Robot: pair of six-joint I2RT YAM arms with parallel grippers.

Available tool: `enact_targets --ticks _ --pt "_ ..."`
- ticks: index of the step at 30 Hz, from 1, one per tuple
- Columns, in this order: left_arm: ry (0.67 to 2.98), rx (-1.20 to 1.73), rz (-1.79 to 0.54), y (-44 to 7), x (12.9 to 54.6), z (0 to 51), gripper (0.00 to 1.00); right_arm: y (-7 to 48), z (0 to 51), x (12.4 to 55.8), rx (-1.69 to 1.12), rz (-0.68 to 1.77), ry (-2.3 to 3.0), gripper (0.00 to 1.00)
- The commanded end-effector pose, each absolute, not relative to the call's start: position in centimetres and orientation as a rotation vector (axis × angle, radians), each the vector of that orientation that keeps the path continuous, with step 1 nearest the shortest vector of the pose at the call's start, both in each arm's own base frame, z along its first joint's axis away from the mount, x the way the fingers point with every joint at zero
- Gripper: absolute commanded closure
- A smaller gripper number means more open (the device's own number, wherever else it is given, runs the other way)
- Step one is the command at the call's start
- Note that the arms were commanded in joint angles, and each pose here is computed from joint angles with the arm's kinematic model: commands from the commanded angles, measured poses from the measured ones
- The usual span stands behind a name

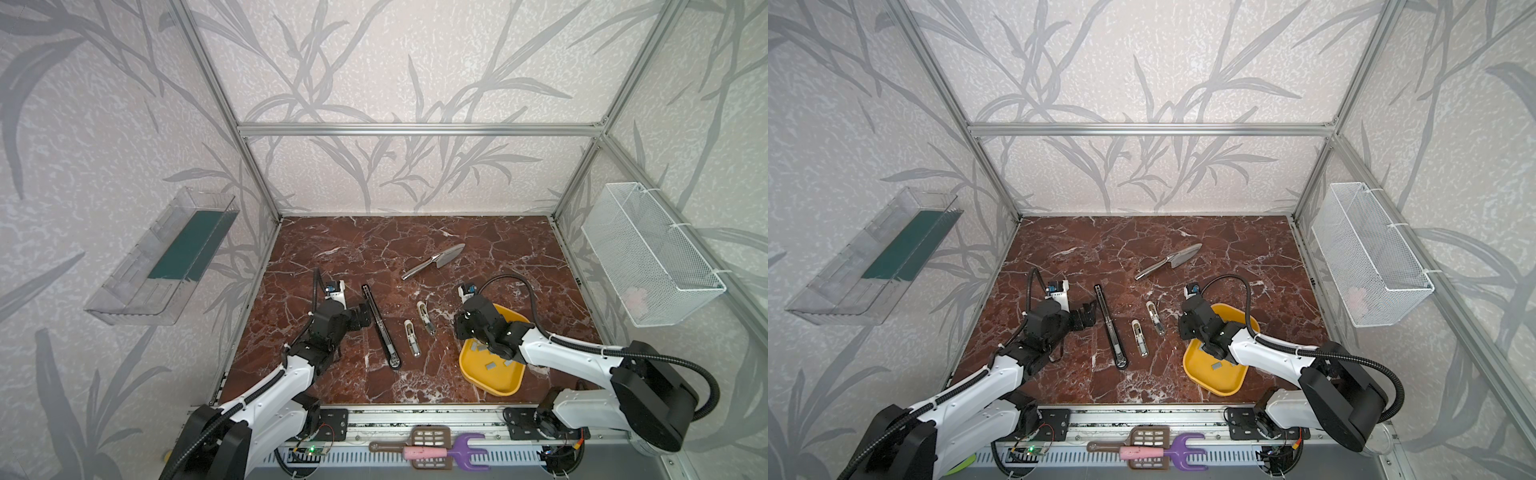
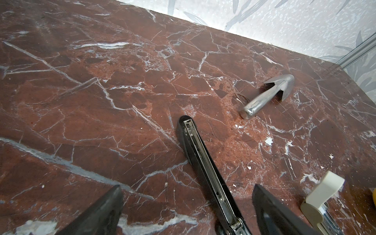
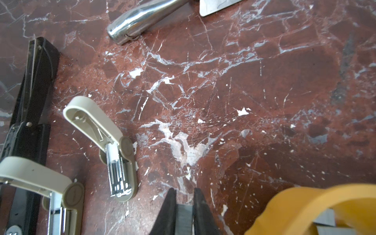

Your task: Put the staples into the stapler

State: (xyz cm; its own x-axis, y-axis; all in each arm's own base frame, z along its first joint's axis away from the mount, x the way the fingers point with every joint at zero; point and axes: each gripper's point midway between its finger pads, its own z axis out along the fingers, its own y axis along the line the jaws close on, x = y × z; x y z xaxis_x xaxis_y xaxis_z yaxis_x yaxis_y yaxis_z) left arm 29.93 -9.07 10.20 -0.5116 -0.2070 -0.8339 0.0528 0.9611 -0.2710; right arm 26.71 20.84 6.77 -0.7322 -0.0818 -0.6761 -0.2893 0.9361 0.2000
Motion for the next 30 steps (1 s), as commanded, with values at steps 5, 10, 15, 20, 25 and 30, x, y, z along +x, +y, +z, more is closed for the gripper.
enact_targets --ticks 5,10,15,20,25,30 --pt "2.072 -0.102 -0.324 -9.1 29.9 10.5 0.01 24.6 8.8 26.7 -0.413 0.517 2.293 0.82" --pt "2.072 -0.104 -0.324 -9.1 29.9 10.5 0.01 27.0 8.6 27.1 -0.487 0.524 2.272 0.82" --pt "2.071 -0.104 -0.323 -9.1 29.9 10.5 0.01 28.5 7.6 27.4 -0.540 0.536 2.263 0.82" --pt "2.071 -0.104 -0.324 -9.1 29.9 10.5 0.01 29.2 7.0 27.5 -0.566 0.550 2.244 0.82" --pt "2.074 -0.104 -0.322 -9.1 30.0 10.4 0.01 28.9 6.8 28.0 -0.535 0.508 2.254 0.83" --pt "2.074 -0.105 -0.320 -9.1 30.0 10.4 0.01 29.4 7.2 28.0 -0.532 0.501 2.238 0.83"
